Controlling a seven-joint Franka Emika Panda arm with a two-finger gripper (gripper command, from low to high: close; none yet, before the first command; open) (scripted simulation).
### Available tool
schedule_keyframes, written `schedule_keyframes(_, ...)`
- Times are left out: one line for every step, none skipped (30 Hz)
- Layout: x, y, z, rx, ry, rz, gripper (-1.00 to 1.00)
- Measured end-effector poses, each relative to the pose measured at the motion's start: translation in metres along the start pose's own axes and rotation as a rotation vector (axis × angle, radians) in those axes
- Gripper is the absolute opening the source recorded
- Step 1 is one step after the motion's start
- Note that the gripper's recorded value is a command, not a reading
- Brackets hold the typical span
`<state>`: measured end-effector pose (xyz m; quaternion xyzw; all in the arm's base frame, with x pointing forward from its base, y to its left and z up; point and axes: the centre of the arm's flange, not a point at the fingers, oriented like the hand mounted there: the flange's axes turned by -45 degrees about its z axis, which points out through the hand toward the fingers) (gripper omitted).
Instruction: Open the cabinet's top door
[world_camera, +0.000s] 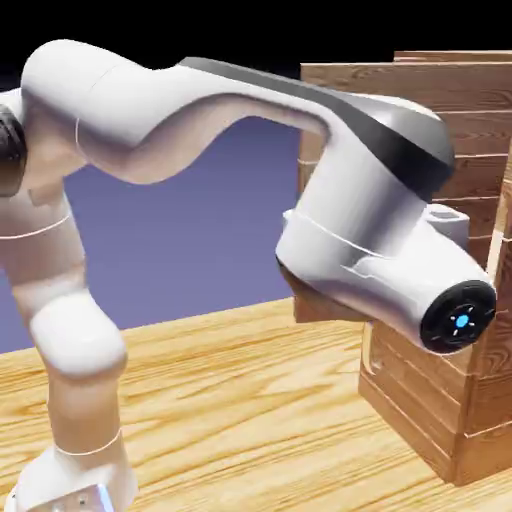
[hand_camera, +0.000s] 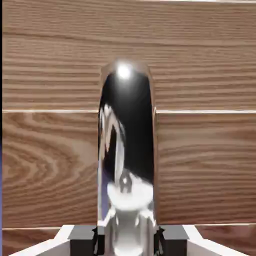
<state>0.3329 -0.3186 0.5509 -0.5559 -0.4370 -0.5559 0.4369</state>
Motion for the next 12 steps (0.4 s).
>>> schedule_keyframes(0.000, 0.001, -0.002, 0.008, 0.000, 0.000, -1.00)
schedule_keyframes(0.000, 0.003, -0.004, 0.017, 0.000, 0.000, -1.00)
schedule_keyframes(0.000, 0.004, -0.006, 0.026, 0.000, 0.000, -1.00)
schedule_keyframes(0.000, 0.005, -0.008, 0.036, 0.000, 0.000, -1.00)
schedule_keyframes(0.000, 0.007, -0.012, 0.046, 0.000, 0.000, -1.00)
schedule_keyframes(0.000, 0.009, -0.015, 0.058, 0.000, 0.000, -1.00)
schedule_keyframes(0.000, 0.011, -0.018, 0.072, 0.000, 0.000, -1.00)
schedule_keyframes(0.000, 0.013, -0.021, 0.088, 0.000, 0.000, -1.00)
schedule_keyframes(0.000, 0.016, -0.025, 0.105, 0.000, 0.000, -1.00)
schedule_keyframes(0.000, 0.019, -0.029, 0.123, 0.001, 0.000, -1.00)
schedule_keyframes(0.000, 0.023, -0.033, 0.142, 0.000, 0.000, -1.00)
schedule_keyframes(0.000, 0.026, -0.037, 0.161, 0.000, 0.000, -1.00)
